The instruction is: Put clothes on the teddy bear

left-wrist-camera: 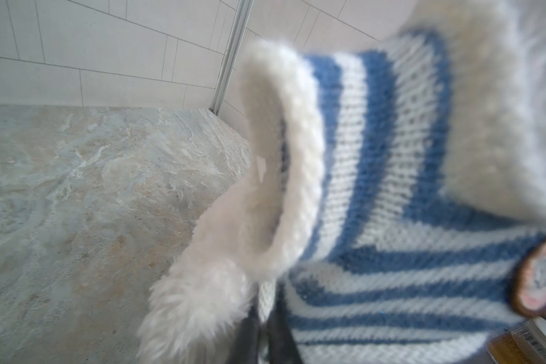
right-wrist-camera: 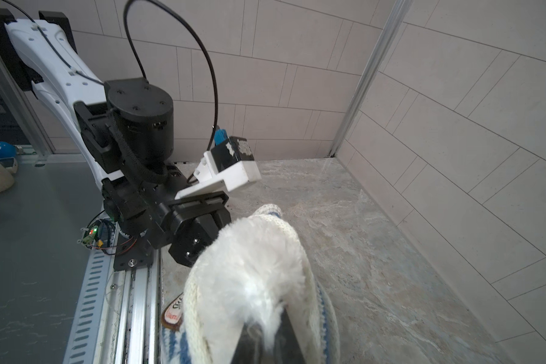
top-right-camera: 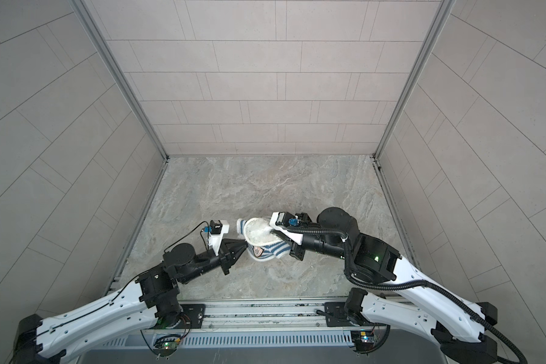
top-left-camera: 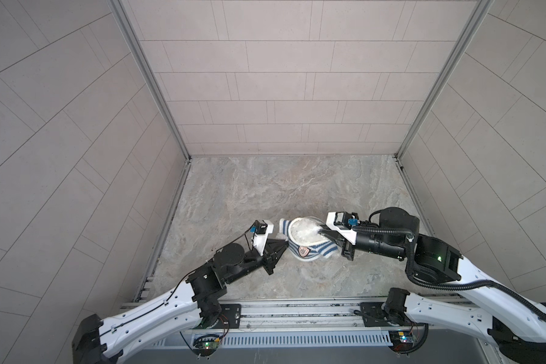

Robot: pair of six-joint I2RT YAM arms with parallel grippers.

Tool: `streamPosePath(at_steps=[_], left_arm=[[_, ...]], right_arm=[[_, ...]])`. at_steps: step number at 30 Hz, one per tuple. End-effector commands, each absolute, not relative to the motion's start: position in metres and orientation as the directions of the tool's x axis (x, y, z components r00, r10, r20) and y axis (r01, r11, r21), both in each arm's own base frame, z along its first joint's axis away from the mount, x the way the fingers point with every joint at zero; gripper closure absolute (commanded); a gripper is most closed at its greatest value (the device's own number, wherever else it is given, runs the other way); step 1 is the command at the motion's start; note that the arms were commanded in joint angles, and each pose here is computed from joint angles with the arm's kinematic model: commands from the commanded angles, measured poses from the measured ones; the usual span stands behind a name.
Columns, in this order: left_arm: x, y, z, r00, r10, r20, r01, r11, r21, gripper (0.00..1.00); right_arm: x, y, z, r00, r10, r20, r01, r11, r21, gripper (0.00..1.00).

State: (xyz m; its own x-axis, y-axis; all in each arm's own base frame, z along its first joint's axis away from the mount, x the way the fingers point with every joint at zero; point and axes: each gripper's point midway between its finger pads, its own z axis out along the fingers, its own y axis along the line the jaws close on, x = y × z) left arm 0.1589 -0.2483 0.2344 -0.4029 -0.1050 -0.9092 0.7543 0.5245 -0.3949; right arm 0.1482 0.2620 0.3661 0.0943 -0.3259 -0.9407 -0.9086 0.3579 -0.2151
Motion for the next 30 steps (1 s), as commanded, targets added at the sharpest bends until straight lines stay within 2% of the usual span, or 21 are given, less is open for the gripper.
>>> streamPosePath(at_steps=[1, 4, 7, 12, 18, 22, 30], left_arm=[[0.151, -0.228, 0.225, -0.394, 0.011, -0.919, 0.749, 0.583, -0.315, 0.6], [0.143, -0.22, 0.228, -0.412, 0.002, -0.911, 0.743, 0.58, -0.334, 0.35], [0.139, -0.208, 0.231, -0.419, 0.023, -0.908, 0.73, 0.603, -0.321, 0.33], [0.12, -0.194, 0.285, -0.35, 0.032, -0.936, 0.789, 0.548, -0.276, 0.36], [0.098, -0.236, 0.339, -0.266, 0.202, -0.943, 0.924, 0.333, -0.189, 0.4], [0.105, -0.256, 0.353, -0.199, 0.285, -0.938, 0.951, 0.286, -0.115, 0.4], [0.114, -0.283, 0.347, -0.17, 0.376, -0.911, 0.969, 0.231, -0.086, 0.43]], right_arm=[[0.142, 0.257, 0.371, 0.16, -0.39, -0.907, -0.907, 0.304, -0.291, 1.0], [0.145, 0.253, 0.357, 0.162, -0.457, -0.875, -0.901, 0.293, -0.32, 1.0], [0.155, 0.252, 0.353, 0.186, -0.495, -0.849, -0.885, 0.291, -0.363, 1.0], [0.17, 0.259, 0.349, 0.236, -0.554, -0.799, -0.875, 0.237, -0.423, 1.0], [0.161, 0.271, 0.346, 0.289, -0.559, -0.777, -0.905, 0.106, -0.413, 1.0], [0.15, 0.269, 0.343, 0.302, -0.564, -0.769, -0.917, 0.049, -0.396, 1.0], [0.14, 0.267, 0.348, 0.33, -0.518, -0.79, -0.914, 0.036, -0.405, 1.0]])
